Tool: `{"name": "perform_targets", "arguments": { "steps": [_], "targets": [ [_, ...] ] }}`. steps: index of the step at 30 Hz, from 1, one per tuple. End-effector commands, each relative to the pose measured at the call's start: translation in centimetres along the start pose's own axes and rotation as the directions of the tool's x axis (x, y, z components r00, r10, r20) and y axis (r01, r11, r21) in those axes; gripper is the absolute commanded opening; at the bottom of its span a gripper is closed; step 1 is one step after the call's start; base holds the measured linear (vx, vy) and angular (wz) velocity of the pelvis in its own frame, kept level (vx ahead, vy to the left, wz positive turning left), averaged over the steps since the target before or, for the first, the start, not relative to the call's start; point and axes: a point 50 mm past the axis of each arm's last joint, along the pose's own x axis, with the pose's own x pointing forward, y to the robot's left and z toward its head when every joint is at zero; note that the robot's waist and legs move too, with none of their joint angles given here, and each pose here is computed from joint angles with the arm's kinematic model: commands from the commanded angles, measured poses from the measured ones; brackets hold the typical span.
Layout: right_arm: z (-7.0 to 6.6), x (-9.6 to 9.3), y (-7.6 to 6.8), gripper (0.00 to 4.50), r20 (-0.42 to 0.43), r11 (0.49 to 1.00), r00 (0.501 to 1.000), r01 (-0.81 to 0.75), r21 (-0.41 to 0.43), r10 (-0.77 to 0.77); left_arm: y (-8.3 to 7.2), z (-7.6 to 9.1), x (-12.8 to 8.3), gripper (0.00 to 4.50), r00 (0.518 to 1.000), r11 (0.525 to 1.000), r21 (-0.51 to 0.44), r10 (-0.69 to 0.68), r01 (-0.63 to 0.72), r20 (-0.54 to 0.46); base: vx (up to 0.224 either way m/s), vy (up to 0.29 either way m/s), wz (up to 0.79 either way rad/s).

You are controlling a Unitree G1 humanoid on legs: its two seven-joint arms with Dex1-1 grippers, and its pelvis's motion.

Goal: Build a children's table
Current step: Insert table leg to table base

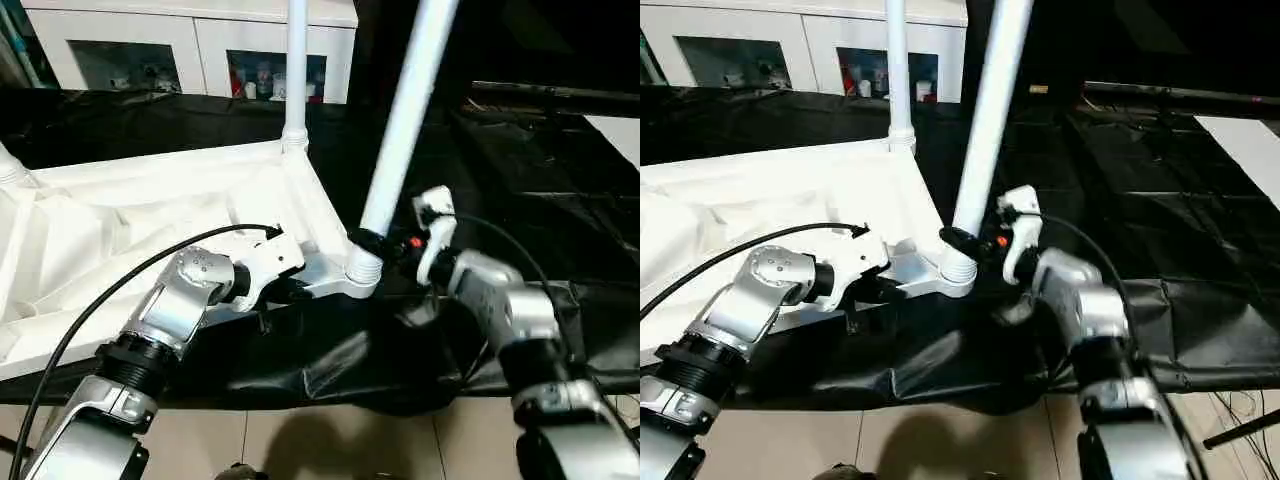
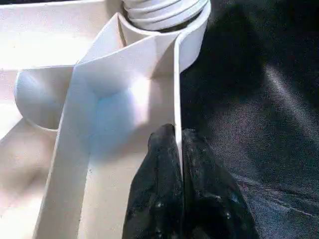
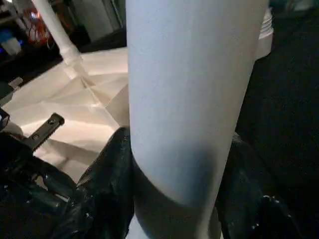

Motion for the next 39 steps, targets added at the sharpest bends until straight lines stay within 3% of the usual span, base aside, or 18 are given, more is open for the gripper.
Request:
{"name": "perform_targets", "arguments": {
  "steps": [1, 9, 17, 22, 29, 33, 39],
  "targets": [
    [-3.7, -0.8, -0.2, 1.86, -0.104, 0.998, 0.994, 0.044, 0.039, -0.04, 0.6, -0.1, -0.5, 0.0, 0.995, 0.997, -0.034, 0.072, -0.07, 0.063, 0.0, 0.0, 0.0],
    [-5.7, -1.1, 0.8, 1.86, -0.055, 0.998, 0.996, 0.064, 0.019, -0.063, 0.7, -0.2, -0.9, 0.0, 0.995, 0.996, -0.032, 0.081, -0.08, 0.06, 0.0, 0.0, 0.0],
    [-6.2, -1.1, 1.8, 1.86, -0.086, 0.999, 0.996, -0.018, -0.028, 0.016, 0.4, -0.4, -1.0, 0.0, 0.996, 0.997, -0.026, 0.071, -0.07, 0.051, 0.0, 0.0, 0.0],
    [-6.5, -1.0, 2.4, 1.86, -0.166, 0.993, 0.982, -0.102, -0.057, 0.092, 0.2, -0.6, -1.2, 0.0, 0.997, 0.998, -0.02, 0.06, -0.059, 0.039, 0.0, 0.0, 0.0],
    [-7.4, -1.3, 2.9, 1.86, -0.379, 0.962, 0.902, -0.26, -0.089, 0.209, 0.1, -0.7, -1.3, 0.0, 0.999, 0.999, 0.001, 0.035, -0.035, 0.026, 0.0, 0.0, 0.0],
    [-7.2, -1.2, 2.4, 1.86, -0.399, 0.961, 0.895, -0.258, -0.097, 0.2, 0.0, -0.7, -1.3, 0.0, 1.0, 1.0, 0.028, 0.004, -0.005, 0.021, 0.0, 0.0, 0.0],
    [-5.5, -0.6, 1.2, 1.85, -0.4, 0.96, 0.895, -0.258, -0.109, 0.195, 0.0, -0.2, -1.3, 0.0, 0.998, 0.996, 0.078, -0.054, 0.052, 0.026, 0.0, 0.0, 0.0]
  ]
}}
